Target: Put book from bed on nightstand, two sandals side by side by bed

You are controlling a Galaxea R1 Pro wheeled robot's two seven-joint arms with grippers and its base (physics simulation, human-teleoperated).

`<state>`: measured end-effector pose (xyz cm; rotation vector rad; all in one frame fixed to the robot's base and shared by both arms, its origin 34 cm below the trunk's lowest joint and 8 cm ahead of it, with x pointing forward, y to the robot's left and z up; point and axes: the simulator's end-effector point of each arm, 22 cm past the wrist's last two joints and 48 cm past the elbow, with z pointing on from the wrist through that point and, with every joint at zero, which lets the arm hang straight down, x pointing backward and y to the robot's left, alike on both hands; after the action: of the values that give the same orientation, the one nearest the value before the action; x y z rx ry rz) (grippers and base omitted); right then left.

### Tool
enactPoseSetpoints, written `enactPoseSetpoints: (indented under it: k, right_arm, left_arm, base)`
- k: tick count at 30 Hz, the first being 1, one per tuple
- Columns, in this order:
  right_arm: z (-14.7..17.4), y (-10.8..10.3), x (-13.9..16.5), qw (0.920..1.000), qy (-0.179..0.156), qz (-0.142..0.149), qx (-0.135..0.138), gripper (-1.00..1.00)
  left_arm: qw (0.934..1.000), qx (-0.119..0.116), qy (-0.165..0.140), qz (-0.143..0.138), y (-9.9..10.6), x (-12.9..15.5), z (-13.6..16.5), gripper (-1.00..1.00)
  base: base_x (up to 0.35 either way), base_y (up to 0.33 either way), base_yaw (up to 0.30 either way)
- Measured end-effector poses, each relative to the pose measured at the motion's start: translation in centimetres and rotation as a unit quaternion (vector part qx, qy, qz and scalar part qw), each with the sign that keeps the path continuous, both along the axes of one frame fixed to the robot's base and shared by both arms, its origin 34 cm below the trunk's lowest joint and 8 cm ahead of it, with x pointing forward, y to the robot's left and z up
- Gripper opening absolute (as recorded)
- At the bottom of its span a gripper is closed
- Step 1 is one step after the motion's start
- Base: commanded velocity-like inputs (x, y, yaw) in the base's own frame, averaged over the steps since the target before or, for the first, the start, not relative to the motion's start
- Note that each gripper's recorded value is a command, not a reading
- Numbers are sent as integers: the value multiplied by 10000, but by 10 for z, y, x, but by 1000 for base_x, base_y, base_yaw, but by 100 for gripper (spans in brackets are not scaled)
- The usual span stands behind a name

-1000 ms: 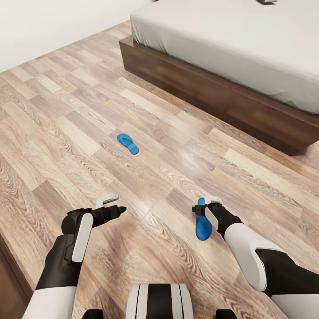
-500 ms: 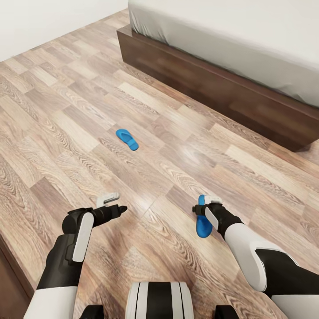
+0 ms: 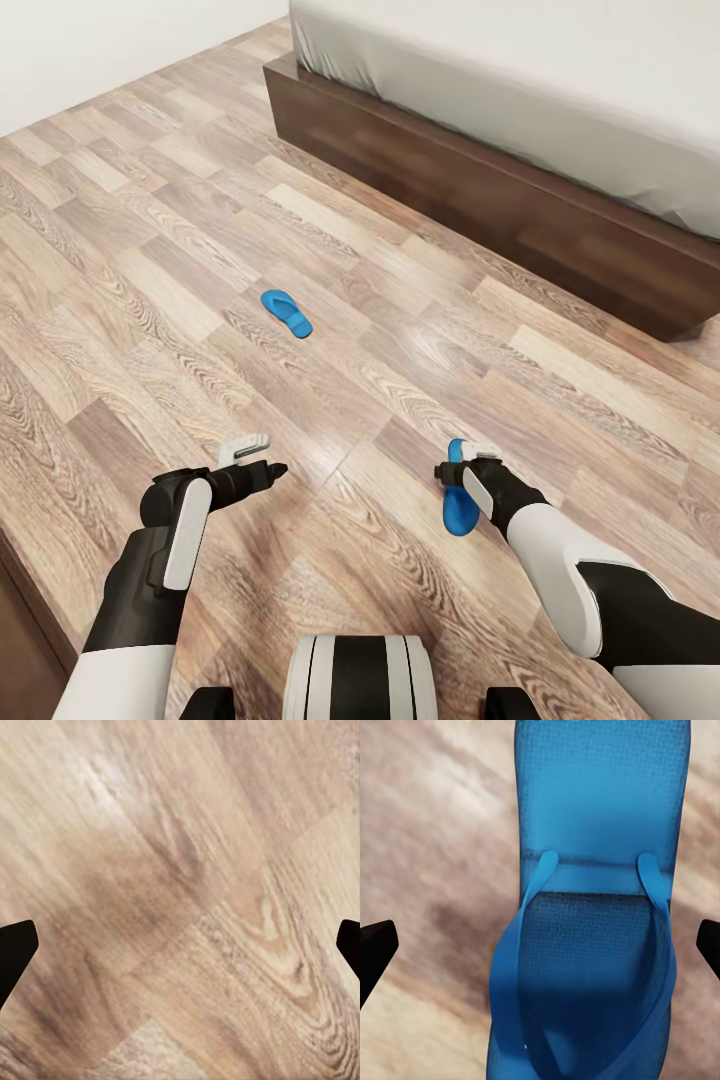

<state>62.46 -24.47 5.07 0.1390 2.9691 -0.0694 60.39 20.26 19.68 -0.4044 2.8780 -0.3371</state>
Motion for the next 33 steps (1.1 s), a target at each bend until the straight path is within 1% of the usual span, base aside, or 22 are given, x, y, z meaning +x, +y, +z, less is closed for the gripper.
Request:
enactPoseSetpoints:
  k: [4,10,18,30,33]
  right_arm:
    - [0,0,0,10000,-6,-7,3,100]
    - [-13,0,-10,9999,115,-8,2,100]
    - [-13,0,-10,9999,112,-22,9,100]
    - [-13,0,-10,9999,100,-28,8,100]
    - [-20,0,-15,9999,162,-28,8,100]
  left_arm:
    - [10000,0,0,-1,0,0,0,100]
    - [9999,1,127,-3,0,-8,-14,100]
    - [9999,5,124,-4,0,-7,-13,100]
    - [9999,4,125,-4,0,-8,-13,100]
    - [9998,8,188,-4,0,-11,-20,100]
  base:
    - [0,0,0]
    - [0,0,0]
    - [0,0,-61]
    - [0,0,-10]
    - [0,0,-2]
